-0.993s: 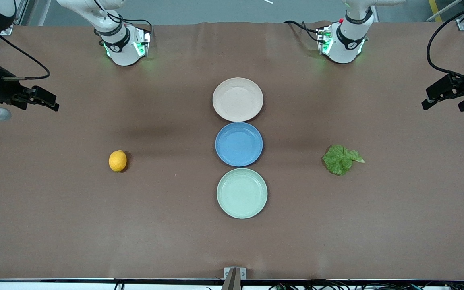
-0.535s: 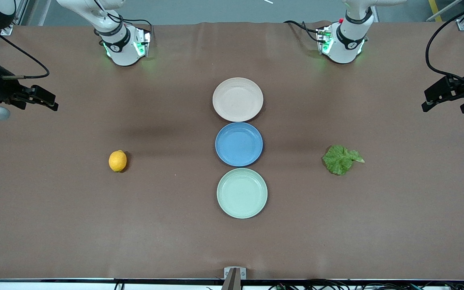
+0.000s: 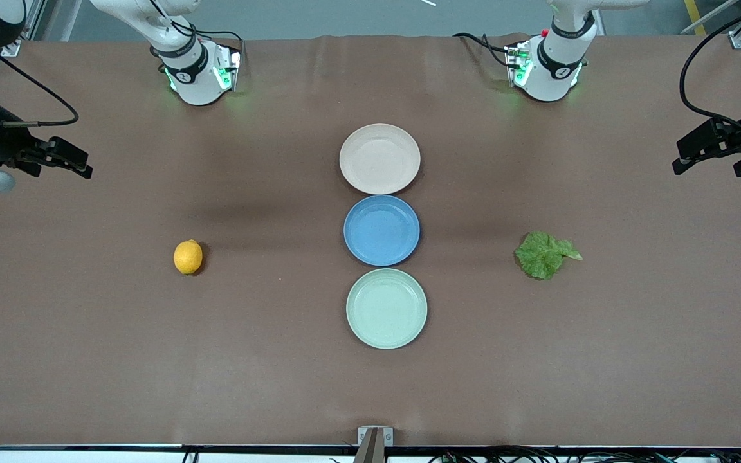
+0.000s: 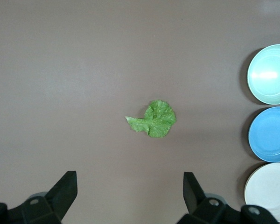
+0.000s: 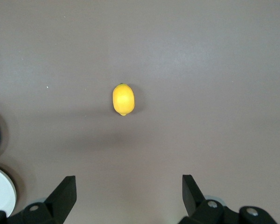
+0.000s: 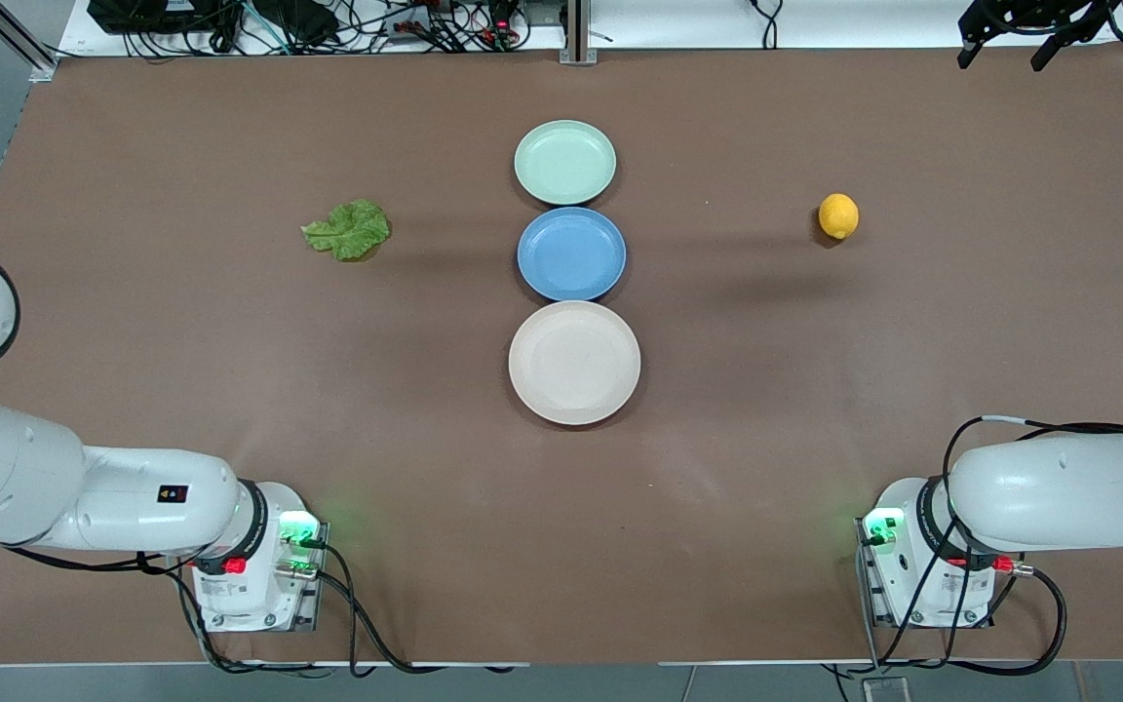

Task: Pick lemon and lettuce from plates

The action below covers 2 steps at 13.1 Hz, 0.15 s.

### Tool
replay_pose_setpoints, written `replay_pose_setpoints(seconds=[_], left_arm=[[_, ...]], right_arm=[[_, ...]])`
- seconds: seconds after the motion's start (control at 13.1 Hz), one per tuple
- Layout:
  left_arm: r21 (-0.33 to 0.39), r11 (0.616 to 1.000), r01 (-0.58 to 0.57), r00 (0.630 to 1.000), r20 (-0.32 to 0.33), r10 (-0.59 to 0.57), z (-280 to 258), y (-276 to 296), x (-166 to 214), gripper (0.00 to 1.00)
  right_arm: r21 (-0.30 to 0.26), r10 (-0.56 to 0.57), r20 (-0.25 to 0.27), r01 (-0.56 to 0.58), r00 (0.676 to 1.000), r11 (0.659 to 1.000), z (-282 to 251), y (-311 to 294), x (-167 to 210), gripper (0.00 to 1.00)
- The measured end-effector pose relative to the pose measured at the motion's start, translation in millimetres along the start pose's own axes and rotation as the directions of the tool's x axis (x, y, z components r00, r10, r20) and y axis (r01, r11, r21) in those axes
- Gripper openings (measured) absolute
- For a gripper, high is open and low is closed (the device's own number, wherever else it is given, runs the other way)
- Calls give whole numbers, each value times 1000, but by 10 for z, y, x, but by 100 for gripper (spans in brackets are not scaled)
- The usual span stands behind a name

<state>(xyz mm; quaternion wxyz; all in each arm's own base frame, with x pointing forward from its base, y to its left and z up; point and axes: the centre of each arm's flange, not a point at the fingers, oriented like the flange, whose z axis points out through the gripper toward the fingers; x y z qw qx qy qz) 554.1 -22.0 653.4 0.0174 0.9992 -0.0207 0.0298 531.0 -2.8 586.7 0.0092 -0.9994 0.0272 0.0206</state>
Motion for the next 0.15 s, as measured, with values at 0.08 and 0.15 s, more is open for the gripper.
replay_pose_setpoints(seconds=[0.08,0.15], left_arm=[[0,1000,0,1000,0,0,-1,0,0,100],[0,1000,0,1000,0,0,-1,0,-1,100]], right_arm=[[-2,-13,-6,13,1000,1000,-5,0,6,100],[-2,-22,-8,22,1000,1000,-7,1,9,100]])
